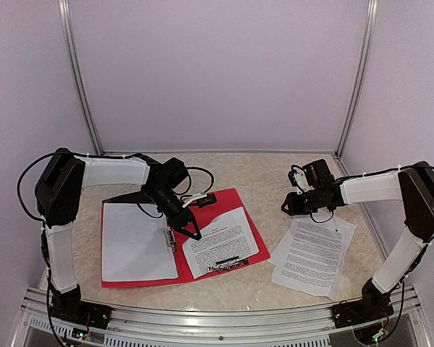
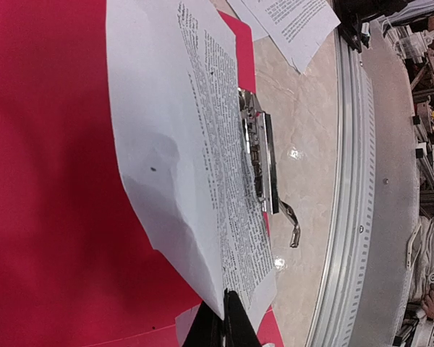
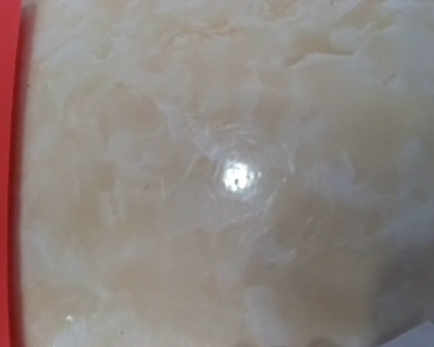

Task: Put the files into the folder
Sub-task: Insert the file into the spring clip on the folder.

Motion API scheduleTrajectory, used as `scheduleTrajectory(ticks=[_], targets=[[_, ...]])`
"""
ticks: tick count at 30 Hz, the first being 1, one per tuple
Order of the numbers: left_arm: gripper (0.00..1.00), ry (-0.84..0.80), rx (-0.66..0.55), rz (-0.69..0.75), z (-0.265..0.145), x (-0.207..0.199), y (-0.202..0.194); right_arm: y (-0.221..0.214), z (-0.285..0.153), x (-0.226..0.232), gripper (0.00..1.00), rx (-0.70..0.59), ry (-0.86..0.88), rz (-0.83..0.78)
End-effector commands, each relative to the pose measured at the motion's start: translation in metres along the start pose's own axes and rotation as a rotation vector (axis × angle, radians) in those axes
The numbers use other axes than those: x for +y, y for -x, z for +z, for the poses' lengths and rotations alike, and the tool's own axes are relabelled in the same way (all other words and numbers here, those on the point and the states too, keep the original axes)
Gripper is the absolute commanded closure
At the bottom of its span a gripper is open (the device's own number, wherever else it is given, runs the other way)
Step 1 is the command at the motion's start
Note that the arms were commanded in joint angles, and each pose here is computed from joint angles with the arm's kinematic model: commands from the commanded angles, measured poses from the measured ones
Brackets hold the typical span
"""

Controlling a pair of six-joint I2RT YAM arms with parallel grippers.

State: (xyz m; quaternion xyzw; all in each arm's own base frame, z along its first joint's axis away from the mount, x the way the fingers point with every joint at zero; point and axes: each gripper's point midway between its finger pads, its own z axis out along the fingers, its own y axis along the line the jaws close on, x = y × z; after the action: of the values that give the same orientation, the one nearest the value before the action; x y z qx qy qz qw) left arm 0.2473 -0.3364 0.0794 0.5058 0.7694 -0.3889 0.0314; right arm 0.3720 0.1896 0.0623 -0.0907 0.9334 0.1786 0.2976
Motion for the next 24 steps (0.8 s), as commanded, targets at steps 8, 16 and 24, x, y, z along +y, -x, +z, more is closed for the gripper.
scheduleTrajectory(ticks=[8, 16, 24], targets=[[0.91, -0.049, 0.045, -0.002, 0.019, -0.002, -0.007, -0.007, 0.006, 0.007, 0.70, 0.018, 0.017, -0.003], [0.69, -0.004, 0.027, 0.031, 0.016, 0.001, 0.005, -0.007, 0.006, 0.009, 0.70, 0.019, 0.012, -0.010], [0.66, 0.021, 0.062, 0.052, 0.018, 0.004, 0.015, -0.012, 0.005, 0.012, 0.70, 0.026, 0.014, -0.014]])
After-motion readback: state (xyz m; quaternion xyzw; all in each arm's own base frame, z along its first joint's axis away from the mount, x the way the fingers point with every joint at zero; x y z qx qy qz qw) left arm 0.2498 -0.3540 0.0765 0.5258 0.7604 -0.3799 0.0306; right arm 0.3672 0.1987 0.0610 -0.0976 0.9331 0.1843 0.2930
